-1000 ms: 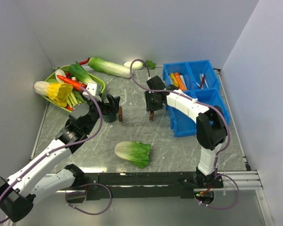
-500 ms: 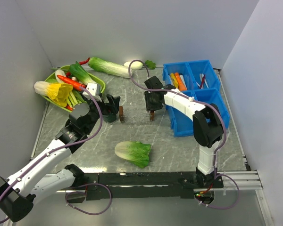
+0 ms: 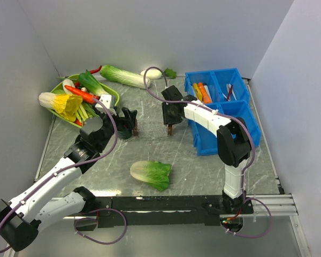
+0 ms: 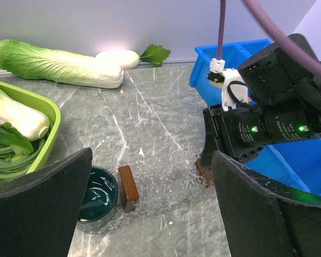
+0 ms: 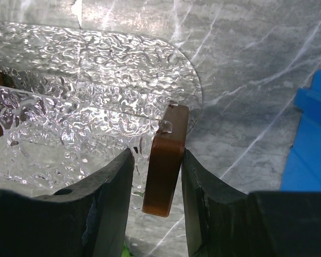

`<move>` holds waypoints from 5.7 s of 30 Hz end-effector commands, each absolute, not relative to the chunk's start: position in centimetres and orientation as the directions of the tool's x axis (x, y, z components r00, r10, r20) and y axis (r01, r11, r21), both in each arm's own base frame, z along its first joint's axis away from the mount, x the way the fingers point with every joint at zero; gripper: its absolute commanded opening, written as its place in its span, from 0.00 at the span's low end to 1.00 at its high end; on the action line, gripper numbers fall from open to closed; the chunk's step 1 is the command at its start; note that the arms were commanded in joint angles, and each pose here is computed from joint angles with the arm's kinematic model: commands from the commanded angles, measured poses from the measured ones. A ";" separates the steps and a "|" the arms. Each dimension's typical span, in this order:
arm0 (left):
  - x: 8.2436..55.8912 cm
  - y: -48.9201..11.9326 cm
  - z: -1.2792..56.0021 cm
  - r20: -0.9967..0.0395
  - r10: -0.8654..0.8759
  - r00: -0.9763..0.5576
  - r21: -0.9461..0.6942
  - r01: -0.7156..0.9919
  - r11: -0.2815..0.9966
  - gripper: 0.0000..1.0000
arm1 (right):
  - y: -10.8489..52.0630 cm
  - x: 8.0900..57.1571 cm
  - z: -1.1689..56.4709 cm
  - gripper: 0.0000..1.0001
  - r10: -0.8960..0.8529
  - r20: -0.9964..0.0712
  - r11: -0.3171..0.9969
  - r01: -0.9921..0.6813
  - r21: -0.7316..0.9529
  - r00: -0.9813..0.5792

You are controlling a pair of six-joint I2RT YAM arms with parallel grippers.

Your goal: Prepare toiletry sets of a toothbrush and toothpaste on the tray

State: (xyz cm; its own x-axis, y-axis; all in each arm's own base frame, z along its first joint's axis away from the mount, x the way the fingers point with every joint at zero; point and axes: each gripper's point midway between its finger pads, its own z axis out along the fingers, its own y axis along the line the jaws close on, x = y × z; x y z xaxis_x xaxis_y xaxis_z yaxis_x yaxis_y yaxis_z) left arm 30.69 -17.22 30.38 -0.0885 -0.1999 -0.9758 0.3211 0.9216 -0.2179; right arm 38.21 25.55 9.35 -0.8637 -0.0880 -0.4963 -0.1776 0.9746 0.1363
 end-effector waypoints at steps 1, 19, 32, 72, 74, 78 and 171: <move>30.7 -17.5 31.8 -0.975 -0.214 -0.057 -0.221 0.341 0.914 0.97 | 27.1 39.7 10.9 0.00 -0.059 -0.539 0.970 -0.175 0.167 -0.840; 30.8 -17.7 31.5 -0.976 -0.209 -0.066 -0.218 0.344 0.913 0.97 | 27.1 39.6 10.1 0.00 -0.049 -0.532 0.974 -0.159 0.164 -0.845; 30.9 -17.8 31.5 -0.976 -0.205 -0.067 -0.216 0.343 0.914 0.97 | 27.3 39.5 9.9 0.01 -0.049 -0.521 0.973 -0.159 0.167 -0.852; 30.8 -17.7 31.5 -0.976 -0.206 -0.067 -0.216 0.342 0.915 0.96 | 27.6 39.6 11.9 0.61 -0.052 -0.541 0.966 -0.179 0.185 -0.839; 30.8 -17.7 31.5 -0.977 -0.204 -0.067 -0.215 0.342 0.915 0.96 | 27.4 39.5 12.6 0.63 -0.047 -0.552 0.965 -0.181 0.190 -0.832; 30.8 -17.5 31.7 -0.975 -0.214 -0.059 -0.222 0.336 0.915 0.96 | 27.4 39.4 14.8 0.68 -0.043 -0.587 0.958 -0.200 0.207 -0.808; 32.6 -11.1 29.8 -0.878 -0.397 -0.269 -0.408 -0.016 0.913 0.97 | 6.0 58.3 10.0 0.40 -0.022 -0.680 0.996 -0.074 0.048 -0.733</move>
